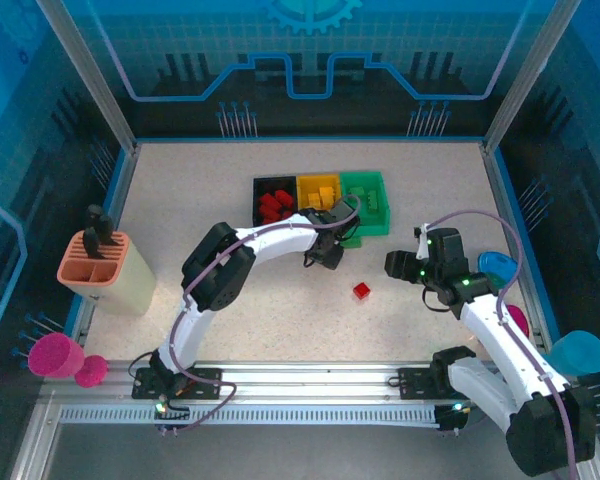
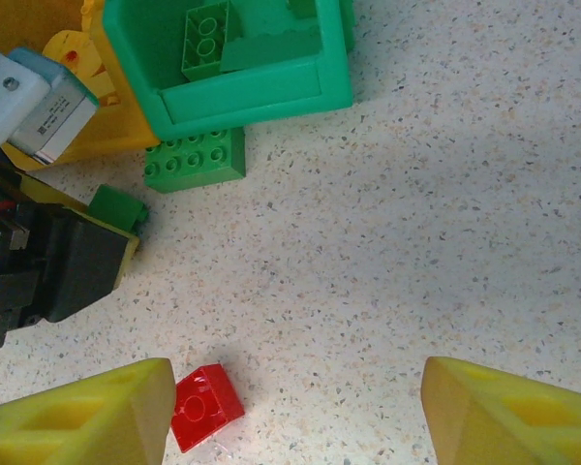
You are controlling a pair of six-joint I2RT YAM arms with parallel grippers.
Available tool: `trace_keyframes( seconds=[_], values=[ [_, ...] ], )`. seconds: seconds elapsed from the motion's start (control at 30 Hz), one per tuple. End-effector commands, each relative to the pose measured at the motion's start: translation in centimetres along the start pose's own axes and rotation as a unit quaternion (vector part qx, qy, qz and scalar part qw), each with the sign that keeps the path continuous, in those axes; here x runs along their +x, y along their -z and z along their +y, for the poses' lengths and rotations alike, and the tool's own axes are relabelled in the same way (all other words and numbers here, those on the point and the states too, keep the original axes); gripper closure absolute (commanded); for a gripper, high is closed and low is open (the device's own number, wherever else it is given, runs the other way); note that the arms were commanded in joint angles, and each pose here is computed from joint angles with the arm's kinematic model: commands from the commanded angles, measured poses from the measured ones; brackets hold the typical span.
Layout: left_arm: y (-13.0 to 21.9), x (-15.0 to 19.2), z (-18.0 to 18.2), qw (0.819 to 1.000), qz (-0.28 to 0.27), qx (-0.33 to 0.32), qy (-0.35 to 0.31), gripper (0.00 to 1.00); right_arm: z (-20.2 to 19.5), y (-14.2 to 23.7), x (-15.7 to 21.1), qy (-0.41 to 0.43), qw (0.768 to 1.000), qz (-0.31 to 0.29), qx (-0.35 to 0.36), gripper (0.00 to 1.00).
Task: Sort the legos into containers by color
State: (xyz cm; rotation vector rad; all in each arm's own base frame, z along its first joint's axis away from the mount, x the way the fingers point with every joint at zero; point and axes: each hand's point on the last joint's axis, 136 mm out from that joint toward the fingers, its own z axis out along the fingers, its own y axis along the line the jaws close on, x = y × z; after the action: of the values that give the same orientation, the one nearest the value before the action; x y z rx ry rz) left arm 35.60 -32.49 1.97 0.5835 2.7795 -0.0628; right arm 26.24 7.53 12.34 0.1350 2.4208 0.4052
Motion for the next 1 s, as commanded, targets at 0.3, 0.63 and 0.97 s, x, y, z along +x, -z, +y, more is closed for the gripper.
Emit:
trace_keyframes(
  seconds=[0.3,0.63,0.97],
  values=[
    [4.2,-2.2,-0.2,0.999,-0.035,0.013,0.002,0.65,0.2,-0.4,0.3,-0.003,1.0,0.006,-0.002,0.32],
    [10.0,-8.1,-1.8,0.989,-0.133,0.057,0.002,0.65,0.3,-0.6,0.4,-0.011,1.0,0.006,-0.007,0.32],
    [9.0,-14.0,-3.4,0.985,-0.155,0.075,0.006,0.64,0.1,0.5,1.0,-0.009,1.0,0.003,-0.006,0.33]
  ],
)
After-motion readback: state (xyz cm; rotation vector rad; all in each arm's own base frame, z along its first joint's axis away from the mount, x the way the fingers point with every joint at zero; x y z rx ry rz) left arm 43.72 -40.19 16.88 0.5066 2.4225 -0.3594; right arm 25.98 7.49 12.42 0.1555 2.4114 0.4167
